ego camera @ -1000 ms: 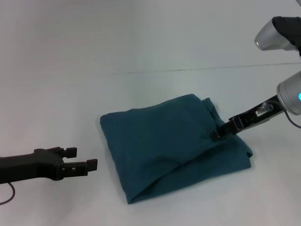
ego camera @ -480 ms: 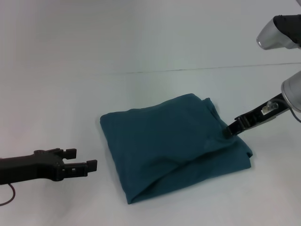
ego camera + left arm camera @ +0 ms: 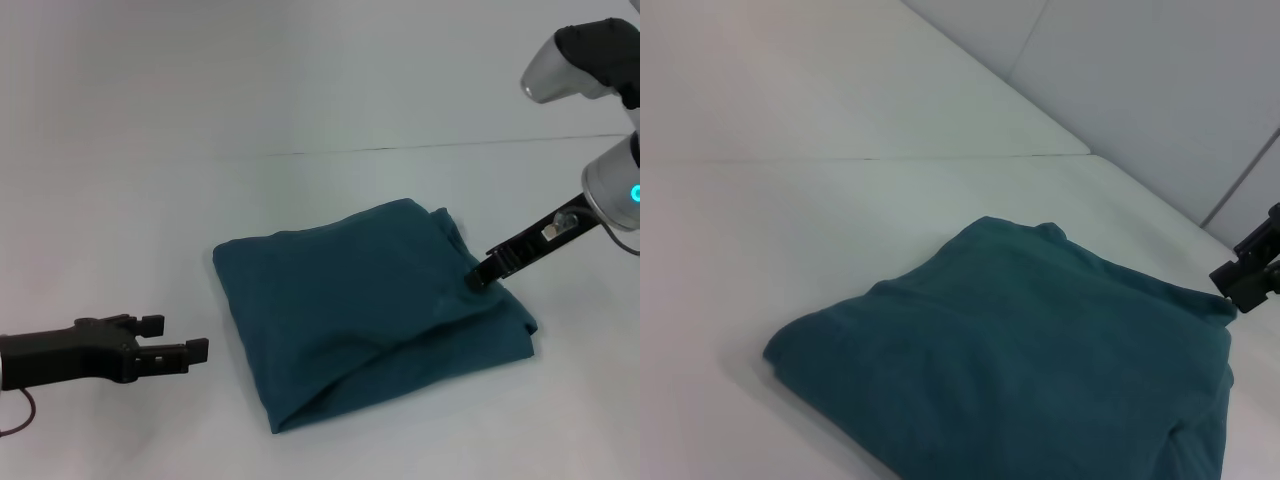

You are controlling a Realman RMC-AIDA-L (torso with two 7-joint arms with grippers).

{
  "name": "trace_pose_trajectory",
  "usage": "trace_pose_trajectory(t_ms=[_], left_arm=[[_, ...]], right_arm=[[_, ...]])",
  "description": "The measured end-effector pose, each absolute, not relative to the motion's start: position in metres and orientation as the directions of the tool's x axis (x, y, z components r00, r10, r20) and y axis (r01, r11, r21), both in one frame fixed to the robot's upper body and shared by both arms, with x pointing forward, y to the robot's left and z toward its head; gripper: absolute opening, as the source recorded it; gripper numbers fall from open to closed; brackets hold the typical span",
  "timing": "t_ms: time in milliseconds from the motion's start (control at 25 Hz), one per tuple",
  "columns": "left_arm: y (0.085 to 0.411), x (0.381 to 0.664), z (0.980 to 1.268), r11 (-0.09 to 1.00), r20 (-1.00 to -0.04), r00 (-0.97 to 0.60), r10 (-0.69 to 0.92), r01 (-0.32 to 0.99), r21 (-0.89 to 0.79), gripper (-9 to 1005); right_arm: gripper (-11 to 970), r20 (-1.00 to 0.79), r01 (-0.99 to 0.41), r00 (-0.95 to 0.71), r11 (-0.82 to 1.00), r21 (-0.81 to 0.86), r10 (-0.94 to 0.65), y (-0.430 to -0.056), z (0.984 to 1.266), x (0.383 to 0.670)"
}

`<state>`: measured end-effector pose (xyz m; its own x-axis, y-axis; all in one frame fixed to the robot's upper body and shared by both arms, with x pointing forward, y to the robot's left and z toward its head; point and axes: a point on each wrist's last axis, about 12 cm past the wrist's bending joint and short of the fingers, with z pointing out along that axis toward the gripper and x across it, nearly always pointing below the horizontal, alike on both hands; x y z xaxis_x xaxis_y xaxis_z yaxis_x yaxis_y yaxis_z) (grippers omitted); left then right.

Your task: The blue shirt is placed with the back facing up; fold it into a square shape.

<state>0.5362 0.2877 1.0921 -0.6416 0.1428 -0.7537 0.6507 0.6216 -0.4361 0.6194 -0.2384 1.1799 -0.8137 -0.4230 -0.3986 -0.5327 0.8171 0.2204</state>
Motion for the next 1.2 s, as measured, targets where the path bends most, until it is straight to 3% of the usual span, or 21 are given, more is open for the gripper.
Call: trace_pose_trajectory(t_ms=[920, 1200], left_arm=[[0.288, 0.538, 1.091, 0.632, -0.749, -0.642, 0.163, 0.651, -0.42, 951], [0.289, 0.538, 1.091, 0.634, -0.75, -0.641, 0.166, 0.651, -0.416, 951]], right_arm=[[348, -0.404, -0.507, -0.826, 0.831, 0.229, -0.393, -0.235, 1.154, 0.619], [237, -0.405, -0.495, -0.838, 0.822, 0.283, -0.366, -0.236, 1.143, 0.614]])
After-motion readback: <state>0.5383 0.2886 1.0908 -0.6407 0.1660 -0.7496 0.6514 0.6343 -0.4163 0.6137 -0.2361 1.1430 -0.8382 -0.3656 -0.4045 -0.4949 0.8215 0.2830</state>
